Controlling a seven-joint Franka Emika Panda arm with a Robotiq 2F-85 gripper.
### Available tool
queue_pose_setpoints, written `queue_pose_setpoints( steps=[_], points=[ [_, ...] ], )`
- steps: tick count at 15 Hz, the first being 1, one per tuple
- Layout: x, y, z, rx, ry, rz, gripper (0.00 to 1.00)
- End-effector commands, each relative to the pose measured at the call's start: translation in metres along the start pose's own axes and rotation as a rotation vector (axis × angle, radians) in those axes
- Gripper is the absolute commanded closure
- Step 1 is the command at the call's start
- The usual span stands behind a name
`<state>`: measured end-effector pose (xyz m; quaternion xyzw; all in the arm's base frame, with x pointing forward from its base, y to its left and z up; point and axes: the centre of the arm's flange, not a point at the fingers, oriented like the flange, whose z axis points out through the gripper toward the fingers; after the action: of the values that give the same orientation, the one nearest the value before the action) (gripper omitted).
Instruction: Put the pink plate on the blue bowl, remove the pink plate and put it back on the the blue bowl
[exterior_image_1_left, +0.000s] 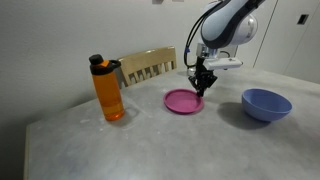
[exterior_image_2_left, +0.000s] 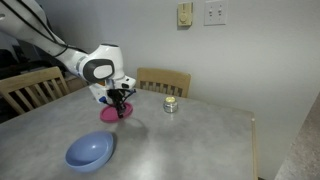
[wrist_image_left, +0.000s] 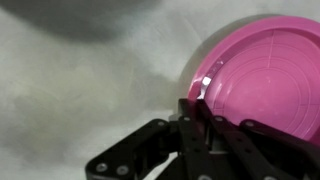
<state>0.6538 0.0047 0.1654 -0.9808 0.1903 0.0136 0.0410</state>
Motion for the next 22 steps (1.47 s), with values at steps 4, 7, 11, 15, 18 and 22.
queue_pose_setpoints(
  steps=[4, 7, 11, 15, 18, 22],
  points=[
    [-0.002, -0.003, -0.008, 0.007, 0.042, -0.024, 0.97],
    [-0.004, -0.008, -0.02, 0.003, 0.067, -0.033, 0.97],
    [-0.009, -0.017, -0.044, -0.01, 0.115, -0.067, 0.97],
    [-0.008, -0.023, -0.057, -0.008, 0.138, -0.094, 0.97],
    [-0.016, -0.022, -0.074, 0.006, 0.177, -0.094, 0.97],
    [-0.022, -0.023, -0.092, 0.019, 0.231, -0.095, 0.97]
  ],
)
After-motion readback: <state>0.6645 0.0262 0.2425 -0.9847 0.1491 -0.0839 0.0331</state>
